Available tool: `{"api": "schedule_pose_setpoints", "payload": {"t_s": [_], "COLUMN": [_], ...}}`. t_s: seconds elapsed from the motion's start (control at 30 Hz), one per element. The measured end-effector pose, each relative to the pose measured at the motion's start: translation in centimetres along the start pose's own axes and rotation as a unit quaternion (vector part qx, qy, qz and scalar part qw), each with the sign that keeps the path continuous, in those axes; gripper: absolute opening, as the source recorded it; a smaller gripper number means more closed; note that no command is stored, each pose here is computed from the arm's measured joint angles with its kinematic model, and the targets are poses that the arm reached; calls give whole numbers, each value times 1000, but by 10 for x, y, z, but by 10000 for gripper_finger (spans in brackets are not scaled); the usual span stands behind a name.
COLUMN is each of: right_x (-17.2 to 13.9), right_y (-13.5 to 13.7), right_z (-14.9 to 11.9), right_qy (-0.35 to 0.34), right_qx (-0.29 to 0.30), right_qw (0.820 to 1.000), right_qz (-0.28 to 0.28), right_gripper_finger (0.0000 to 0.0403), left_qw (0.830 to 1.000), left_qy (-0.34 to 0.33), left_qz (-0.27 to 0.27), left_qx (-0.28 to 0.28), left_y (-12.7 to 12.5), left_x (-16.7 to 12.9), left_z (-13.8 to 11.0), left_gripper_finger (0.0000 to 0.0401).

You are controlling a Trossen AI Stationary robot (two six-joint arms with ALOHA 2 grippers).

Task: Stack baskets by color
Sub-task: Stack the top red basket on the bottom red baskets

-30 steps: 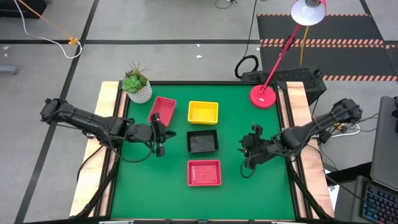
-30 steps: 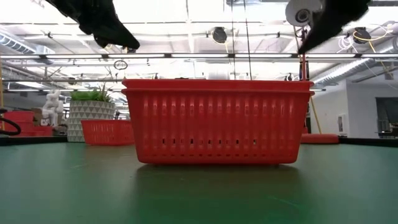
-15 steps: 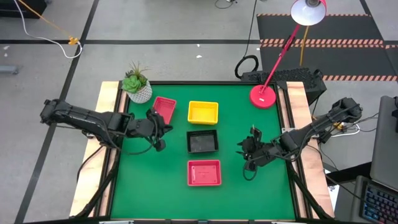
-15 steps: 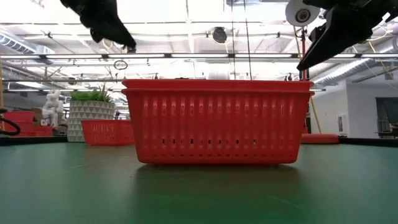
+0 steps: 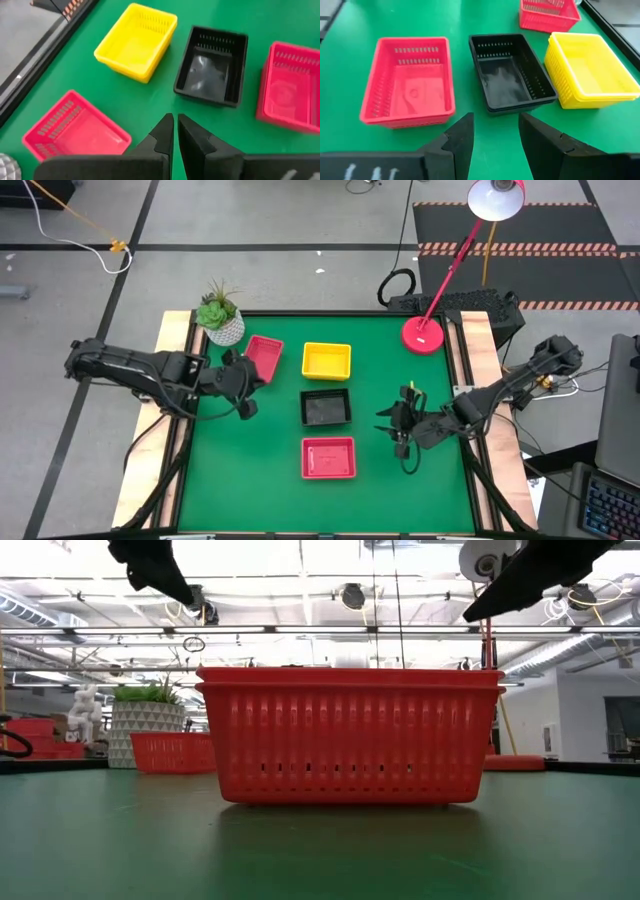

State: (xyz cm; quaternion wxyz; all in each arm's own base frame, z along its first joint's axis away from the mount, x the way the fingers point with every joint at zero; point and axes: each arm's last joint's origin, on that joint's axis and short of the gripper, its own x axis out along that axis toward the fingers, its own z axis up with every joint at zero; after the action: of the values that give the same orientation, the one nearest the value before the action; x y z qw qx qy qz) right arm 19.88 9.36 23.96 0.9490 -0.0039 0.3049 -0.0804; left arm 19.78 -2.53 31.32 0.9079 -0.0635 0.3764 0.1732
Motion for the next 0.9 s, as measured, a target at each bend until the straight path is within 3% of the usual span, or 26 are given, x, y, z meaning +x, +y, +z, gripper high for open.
{"api": "schedule_pose_setpoints", "payload": {"t_s": [0.17,0.4,0.63,0.9], "right_x": [-5,-8,-8,-10], "right_y": [1,2,3,6], "right_z": [2,2,2,1], "right_qy": [-12,-16,-15,-18], "right_qx": [-1,-10,-12,-16], "right_qw": [1000,1000,1000,999], "right_qz": [10,17,20,27], "right_gripper_finger": [142,116,103,102], "left_qw": [999,990,984,979], "left_qy": [49,129,169,193], "left_qz": [3,49,37,69], "left_qx": [4,15,52,2], "left_y": [4,11,28,68], "left_x": [-7,-14,-9,-1], "left_z": [9,37,61,66], "left_gripper_finger": [26,26,26,26]}}
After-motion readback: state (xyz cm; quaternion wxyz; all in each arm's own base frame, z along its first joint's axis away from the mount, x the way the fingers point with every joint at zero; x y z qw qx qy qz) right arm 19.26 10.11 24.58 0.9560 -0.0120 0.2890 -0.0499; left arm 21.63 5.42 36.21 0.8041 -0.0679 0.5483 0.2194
